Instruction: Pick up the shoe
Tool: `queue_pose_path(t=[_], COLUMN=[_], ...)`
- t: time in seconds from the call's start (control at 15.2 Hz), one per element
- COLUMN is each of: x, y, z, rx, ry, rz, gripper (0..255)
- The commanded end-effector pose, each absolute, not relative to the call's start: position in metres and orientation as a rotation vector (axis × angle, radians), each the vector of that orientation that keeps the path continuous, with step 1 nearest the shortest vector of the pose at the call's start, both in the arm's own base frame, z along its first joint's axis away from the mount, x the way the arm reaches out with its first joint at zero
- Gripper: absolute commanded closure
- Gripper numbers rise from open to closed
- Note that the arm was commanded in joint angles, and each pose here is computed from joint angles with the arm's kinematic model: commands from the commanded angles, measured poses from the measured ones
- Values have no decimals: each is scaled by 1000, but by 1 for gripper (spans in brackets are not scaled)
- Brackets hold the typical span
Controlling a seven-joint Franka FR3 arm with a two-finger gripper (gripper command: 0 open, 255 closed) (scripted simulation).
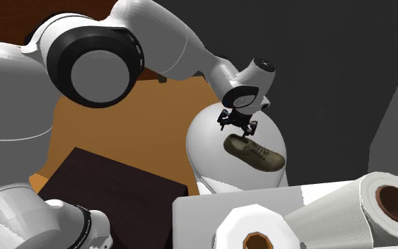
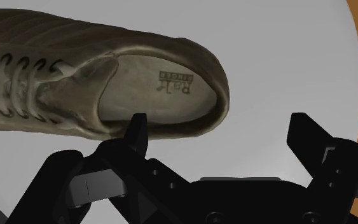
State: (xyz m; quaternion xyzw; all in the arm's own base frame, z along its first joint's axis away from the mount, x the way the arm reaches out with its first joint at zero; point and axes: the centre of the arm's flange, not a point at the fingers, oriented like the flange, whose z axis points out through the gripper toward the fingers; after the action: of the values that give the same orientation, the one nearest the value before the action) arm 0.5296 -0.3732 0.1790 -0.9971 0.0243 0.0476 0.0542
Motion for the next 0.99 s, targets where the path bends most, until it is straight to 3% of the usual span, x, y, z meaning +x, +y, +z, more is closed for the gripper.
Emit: queue_pose_path(t=[0.0, 0.26, 0.33, 0.92], x=[531, 530, 532, 531], y=[-374, -374, -374, -374], z=[168, 155, 155, 155], rx=[-3029, -3029, -3029, -3029], ry=[74, 74, 74, 74], rz=[144, 144, 144, 144], gripper=[0, 0, 255, 255])
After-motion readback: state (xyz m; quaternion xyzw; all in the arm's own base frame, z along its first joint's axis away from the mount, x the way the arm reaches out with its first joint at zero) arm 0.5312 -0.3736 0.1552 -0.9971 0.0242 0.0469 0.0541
